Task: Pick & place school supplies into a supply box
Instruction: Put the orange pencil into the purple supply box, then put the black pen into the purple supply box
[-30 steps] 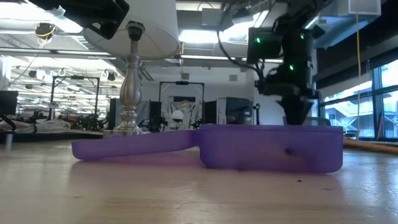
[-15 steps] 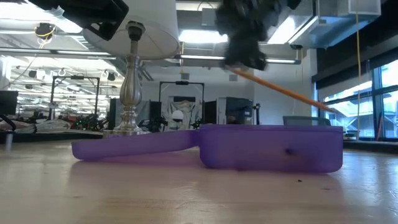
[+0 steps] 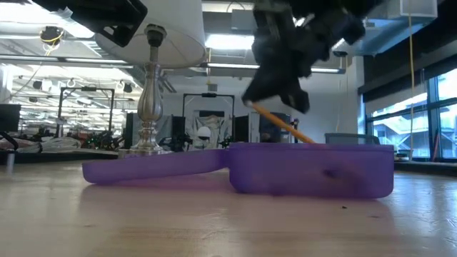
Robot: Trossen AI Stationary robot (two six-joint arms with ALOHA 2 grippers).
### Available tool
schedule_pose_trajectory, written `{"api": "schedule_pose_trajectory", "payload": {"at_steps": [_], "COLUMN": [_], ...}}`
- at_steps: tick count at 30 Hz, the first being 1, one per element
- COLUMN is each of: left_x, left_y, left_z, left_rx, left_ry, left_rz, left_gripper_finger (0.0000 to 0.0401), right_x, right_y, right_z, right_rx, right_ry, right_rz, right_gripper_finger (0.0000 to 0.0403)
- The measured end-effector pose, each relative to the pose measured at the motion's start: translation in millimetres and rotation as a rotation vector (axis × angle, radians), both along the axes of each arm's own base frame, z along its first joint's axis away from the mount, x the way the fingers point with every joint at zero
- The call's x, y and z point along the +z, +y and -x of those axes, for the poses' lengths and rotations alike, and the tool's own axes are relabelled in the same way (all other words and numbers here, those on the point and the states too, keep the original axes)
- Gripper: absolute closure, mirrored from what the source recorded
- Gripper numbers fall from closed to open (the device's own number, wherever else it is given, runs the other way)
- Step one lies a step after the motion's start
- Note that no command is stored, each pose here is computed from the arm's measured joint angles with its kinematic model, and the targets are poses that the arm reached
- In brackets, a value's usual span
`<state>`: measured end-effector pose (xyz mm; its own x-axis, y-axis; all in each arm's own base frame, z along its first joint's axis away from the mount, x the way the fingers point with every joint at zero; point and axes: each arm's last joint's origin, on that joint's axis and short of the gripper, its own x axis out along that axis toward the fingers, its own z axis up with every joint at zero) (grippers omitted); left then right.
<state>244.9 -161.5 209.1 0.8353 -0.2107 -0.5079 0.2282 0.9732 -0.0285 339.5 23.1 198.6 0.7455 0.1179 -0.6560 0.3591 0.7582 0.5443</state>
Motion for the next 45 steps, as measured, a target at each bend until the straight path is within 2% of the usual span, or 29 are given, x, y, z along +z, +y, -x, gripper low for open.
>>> {"api": "schedule_pose_trajectory", "payload": {"at_steps": [5, 10, 17, 27, 30, 33, 40, 45], "left_x": [0.0, 0.0, 0.0, 0.2, 0.2, 0.2, 0.2, -0.2], "left_y": [0.0, 0.0, 0.0, -0.1, -0.1, -0.1, -0.1, 0.1], "left_z": [0.0, 0.0, 0.0, -0.1, -0.1, -0.1, -0.1, 0.1], "left_rx": [0.000, 0.000, 0.000, -0.001, -0.001, -0.001, -0.001, -0.001], "left_ry": [0.000, 0.000, 0.000, -0.002, -0.002, -0.002, -0.002, 0.002], "left_rz": [0.001, 0.000, 0.001, 0.001, 0.001, 0.001, 0.001, -0.002], "left_gripper_finger": [0.0326, 0.0326, 0.0326, 0.0326, 0.0326, 0.0326, 0.0326, 0.0326], "right_x": [-25.1, -35.7, -38.5, -58.6, -58.4, -58.6, -55.1, -25.3], "right_y": [-4.8, -6.1, -3.8, 4.1, 4.2, 4.4, 4.0, -4.9], "right_z": [14.3, 21.5, 17.2, 6.8, 6.7, 6.9, 7.2, 3.4], "right_rx": [-0.079, -0.104, -0.120, -0.123, -0.091, -0.069, -0.004, 0.039], "right_ry": [0.060, 0.089, 0.060, 0.053, 0.048, 0.049, 0.043, -0.007], "right_rz": [0.018, 0.043, 0.064, -0.003, 0.023, 0.039, 0.020, 0.014], "right_gripper_finger": [0.0390, 0.0390, 0.0390, 0.0390, 0.0388, 0.0372, 0.0299, 0.0277]}}
